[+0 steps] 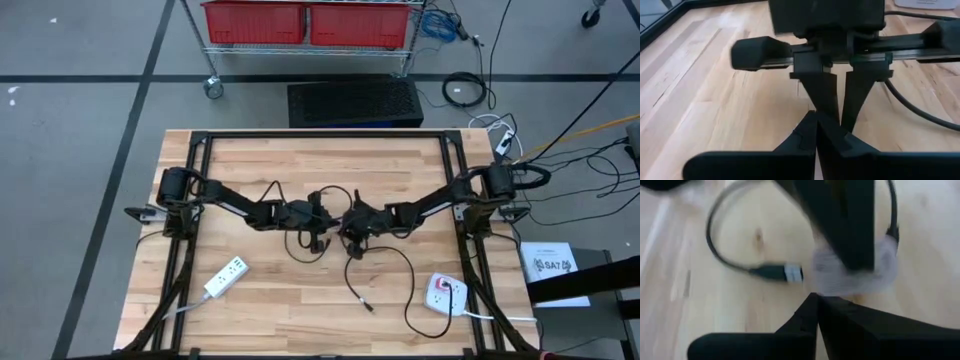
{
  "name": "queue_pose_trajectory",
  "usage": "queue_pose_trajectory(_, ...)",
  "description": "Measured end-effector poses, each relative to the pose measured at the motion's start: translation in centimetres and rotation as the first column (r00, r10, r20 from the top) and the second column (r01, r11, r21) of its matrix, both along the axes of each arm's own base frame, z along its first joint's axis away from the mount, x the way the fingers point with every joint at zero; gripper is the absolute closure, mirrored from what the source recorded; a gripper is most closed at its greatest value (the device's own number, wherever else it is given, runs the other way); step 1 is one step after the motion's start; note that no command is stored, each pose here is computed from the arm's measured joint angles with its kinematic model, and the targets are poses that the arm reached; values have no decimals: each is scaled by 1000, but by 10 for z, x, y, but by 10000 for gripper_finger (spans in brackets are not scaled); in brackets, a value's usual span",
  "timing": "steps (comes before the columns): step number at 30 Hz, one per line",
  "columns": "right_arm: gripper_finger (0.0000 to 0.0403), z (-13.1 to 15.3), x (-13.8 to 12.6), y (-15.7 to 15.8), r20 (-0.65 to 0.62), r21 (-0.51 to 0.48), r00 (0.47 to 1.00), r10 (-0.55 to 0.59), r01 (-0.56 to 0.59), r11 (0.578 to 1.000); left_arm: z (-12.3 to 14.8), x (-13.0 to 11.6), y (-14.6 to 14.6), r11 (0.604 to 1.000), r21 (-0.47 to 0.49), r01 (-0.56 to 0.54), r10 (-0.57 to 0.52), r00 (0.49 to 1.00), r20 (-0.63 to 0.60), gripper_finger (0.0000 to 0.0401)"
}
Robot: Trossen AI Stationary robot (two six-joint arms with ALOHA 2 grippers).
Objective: Insert USB
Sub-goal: Insert the pink charger adapter into the left white outlet extension
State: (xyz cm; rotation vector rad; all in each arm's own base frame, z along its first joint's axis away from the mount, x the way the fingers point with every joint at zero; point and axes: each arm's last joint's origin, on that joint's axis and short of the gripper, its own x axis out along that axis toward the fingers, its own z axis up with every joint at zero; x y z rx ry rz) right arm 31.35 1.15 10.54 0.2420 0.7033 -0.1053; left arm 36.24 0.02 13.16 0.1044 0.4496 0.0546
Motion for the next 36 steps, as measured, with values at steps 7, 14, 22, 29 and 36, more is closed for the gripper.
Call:
queue_pose_trajectory(7,371,8,-16,-1,-152,28,988,-37,41,999,0,0,1,1000,2,-2,2,1000,-1,393)
queue_pose_trajectory(14,309,42,-29,3,-105,-15,994,13,-15,1000,10,-8,4,1000,1,-13,13,998,-64,397)
queue_pose_trajectory(22,242,62,-17,9,-133,-120,981,140,-156,980,47,-53,-25,999,2,37,-34,943,-331,399)
queue_pose_trajectory(29,210,89,16,8,-219,-218,947,235,-283,934,64,-109,-71,997,-73,15,-54,822,-566,400)
queue_pose_trajectory(36,208,82,58,3,-461,-215,836,297,-431,876,61,-153,-110,994,-96,-51,-36,677,-735,400)
